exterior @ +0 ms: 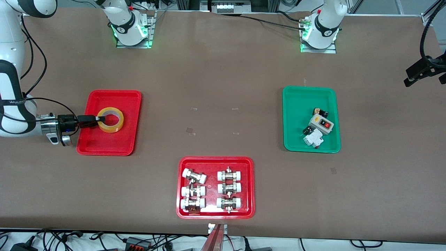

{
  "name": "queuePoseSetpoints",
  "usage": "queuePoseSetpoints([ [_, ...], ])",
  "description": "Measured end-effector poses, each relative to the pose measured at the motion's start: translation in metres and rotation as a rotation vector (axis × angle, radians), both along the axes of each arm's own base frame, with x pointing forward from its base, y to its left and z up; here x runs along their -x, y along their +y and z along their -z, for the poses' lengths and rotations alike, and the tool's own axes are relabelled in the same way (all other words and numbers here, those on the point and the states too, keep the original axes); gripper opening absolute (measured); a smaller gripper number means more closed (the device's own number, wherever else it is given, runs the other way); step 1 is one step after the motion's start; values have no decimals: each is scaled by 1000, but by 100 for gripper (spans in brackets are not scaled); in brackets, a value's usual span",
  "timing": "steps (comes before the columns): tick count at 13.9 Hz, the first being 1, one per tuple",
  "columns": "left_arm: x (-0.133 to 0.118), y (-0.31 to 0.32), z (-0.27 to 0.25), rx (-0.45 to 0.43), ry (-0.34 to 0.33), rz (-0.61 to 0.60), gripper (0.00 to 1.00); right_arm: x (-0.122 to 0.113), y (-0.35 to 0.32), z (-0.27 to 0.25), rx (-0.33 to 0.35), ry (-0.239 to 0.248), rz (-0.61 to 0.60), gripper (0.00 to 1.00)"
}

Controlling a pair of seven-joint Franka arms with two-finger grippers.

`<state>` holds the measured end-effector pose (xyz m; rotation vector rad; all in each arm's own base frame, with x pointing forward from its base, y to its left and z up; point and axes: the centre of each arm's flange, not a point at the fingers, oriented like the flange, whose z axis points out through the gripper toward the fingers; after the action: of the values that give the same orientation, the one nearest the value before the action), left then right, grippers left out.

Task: Left arm passes tape to right arm into tray
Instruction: 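Lower the tape into the empty red tray with the right gripper, then open the right gripper and draw it back from the tape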

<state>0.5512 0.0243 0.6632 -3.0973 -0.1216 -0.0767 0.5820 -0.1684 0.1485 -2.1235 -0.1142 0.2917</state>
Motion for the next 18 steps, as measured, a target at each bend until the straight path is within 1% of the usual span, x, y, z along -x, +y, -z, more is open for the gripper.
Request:
queuePoseSetpoints([
  [3, 1, 0, -2, 3, 0, 0, 100, -15, 3, -8, 58, -44, -29, 100],
  [6, 1, 0, -7, 2, -9, -1, 100, -22, 4, -10, 118, -65, -62, 100],
  [8, 1, 0, -7, 3, -8, -1, 100, -30, 1, -19, 167, -91, -99, 100],
  [11, 1, -1, -7, 3, -7, 1, 100, -53, 4, -53, 237, -158, -158, 100],
  [14, 1, -1, -7, 3, -7, 0, 100, -70, 26, -96, 276, -224, -198, 100],
  [15, 1, -1, -7, 3, -7, 0, 100, -74, 34, -112, 296, -234, -204, 100],
  [16, 1, -1, -6, 3, -6, 0, 100, -78, 39, -126, 327, -230, -201, 100],
  [18, 0, -1, -6, 3, -5, 0, 100, -90, 48, -155, 422, -211, -185, 100],
])
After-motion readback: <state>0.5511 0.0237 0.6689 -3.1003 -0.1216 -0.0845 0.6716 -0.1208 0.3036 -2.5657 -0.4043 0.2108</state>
